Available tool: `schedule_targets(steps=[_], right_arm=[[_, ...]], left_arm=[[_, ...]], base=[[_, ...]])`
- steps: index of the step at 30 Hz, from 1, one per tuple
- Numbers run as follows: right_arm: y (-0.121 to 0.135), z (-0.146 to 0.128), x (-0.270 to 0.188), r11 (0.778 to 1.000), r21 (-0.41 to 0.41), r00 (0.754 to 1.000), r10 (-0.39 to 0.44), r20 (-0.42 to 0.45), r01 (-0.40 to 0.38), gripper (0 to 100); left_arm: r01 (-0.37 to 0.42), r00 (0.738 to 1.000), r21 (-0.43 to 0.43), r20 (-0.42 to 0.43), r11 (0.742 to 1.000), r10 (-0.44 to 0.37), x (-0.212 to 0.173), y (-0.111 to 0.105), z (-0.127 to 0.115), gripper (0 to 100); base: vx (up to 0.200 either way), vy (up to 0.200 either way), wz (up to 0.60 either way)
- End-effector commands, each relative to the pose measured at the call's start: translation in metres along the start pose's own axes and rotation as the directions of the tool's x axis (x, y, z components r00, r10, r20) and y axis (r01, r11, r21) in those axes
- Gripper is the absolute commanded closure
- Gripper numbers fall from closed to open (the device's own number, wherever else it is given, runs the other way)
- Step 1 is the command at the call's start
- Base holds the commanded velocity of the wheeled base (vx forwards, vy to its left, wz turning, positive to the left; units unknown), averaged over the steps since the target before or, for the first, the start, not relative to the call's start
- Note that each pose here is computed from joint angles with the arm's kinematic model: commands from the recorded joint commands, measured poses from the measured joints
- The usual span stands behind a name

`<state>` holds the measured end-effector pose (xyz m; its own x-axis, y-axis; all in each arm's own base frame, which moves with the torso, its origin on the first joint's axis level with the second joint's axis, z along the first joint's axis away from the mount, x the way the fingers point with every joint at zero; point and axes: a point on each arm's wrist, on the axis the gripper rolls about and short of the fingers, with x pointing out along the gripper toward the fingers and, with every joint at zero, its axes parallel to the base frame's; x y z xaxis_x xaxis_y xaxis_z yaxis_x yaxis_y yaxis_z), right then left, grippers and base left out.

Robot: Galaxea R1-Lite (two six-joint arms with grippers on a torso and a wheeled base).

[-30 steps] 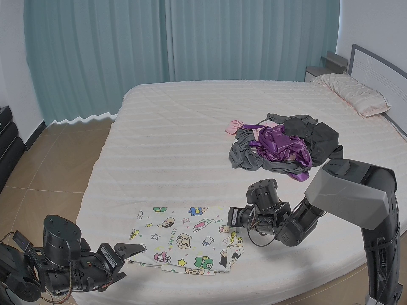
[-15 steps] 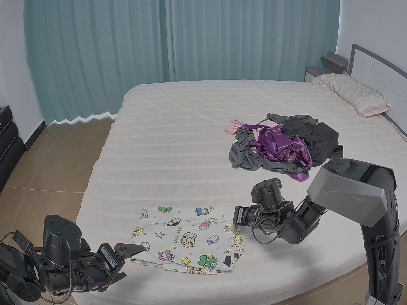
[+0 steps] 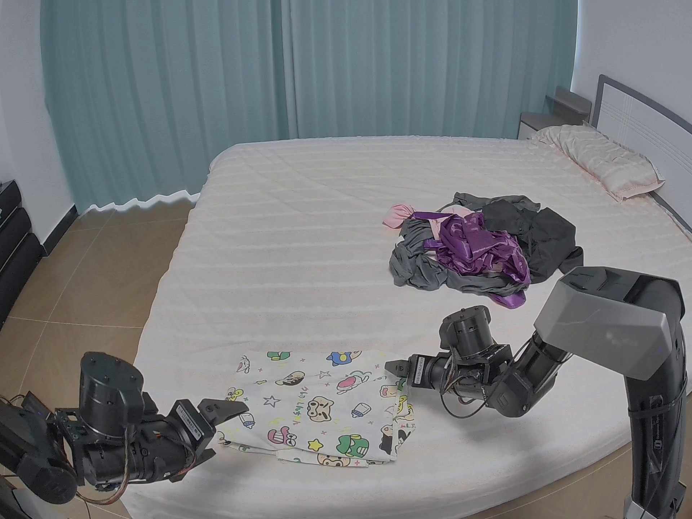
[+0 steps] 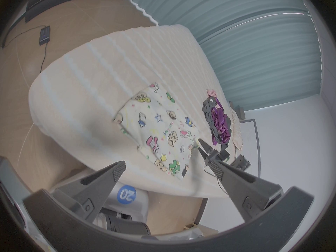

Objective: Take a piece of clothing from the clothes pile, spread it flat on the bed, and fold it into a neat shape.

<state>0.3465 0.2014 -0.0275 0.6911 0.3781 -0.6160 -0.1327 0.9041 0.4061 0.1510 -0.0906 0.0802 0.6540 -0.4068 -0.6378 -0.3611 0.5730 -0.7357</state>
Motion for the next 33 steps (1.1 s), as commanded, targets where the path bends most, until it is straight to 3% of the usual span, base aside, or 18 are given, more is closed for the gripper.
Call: schedule_targets(steps=[1, 4, 7, 12, 16, 17, 19, 26, 33], right_arm=[[-0.003, 0.0, -0.03, 1.0, 0.013, 1.0, -0.002, -0.014, 0.002, 0], [-0.009, -0.015, -0.033, 1.0, -0.005, 0.997, -0.013, -0.072, 0.013, 0], [-0.002, -0.029, -0.033, 0.999, -0.022, 0.994, 0.024, -0.111, -0.027, 0], [0.004, -0.047, -0.02, 0.997, -0.049, 0.991, 0.048, -0.128, -0.055, 0], [0.004, -0.049, -0.015, 0.997, -0.053, 0.992, 0.055, -0.116, -0.062, 0], [0.006, -0.051, -0.015, 0.996, -0.059, 0.991, 0.057, -0.121, -0.064, 0], [0.009, -0.054, -0.015, 0.995, -0.067, 0.99, 0.061, -0.126, -0.07, 0], [0.013, -0.064, 0.002, 0.991, -0.12, 0.991, 0.039, -0.128, -0.055, 0], [0.016, -0.061, 0.004, 0.993, -0.097, 0.993, 0.053, -0.105, -0.063, 0]], left_arm=[[-0.073, 0.996, 0.051, 0.064, 0.996, 0.069, 0.039, -0.005, 0.027, 0], [-0.124, 0.987, 0.095, 0.109, 0.988, 0.113, 0.071, -0.003, 0.053, 0], [-0.164, 0.982, 0.13, 0.115, 0.978, 0.149, 0.104, 0.004, 0.073, 0], [-0.187, 0.982, 0.252, 0.073, 0.949, 0.174, 0.14, 0.02, 0.08, 0], [-0.188, 0.982, 0.311, 0.077, 0.932, 0.172, 0.159, 0.029, 0.083, 0], [-0.188, 0.982, 0.361, 0.081, 0.913, 0.169, 0.171, 0.035, 0.083, 0], [-0.171, 0.984, 0.394, 0.11, 0.903, 0.138, 0.18, 0.035, 0.086, 0], [-0.137, 0.988, 0.413, 0.123, 0.9, 0.094, 0.191, 0.03, 0.087, 0], [-0.131, 0.989, 0.419, 0.124, 0.899, 0.086, 0.193, 0.029, 0.088, 0]], base=[[0.0, 0.0, 0.0], [0.0, 0.0, 0.0], [0.0, 0.0, 0.0], [0.0, 0.0, 0.0], [0.0, 0.0, 0.0], [0.0, 0.0, 0.0], [0.0, 0.0, 0.0], [0.0, 0.0, 0.0], [0.0, 0.0, 0.0]])
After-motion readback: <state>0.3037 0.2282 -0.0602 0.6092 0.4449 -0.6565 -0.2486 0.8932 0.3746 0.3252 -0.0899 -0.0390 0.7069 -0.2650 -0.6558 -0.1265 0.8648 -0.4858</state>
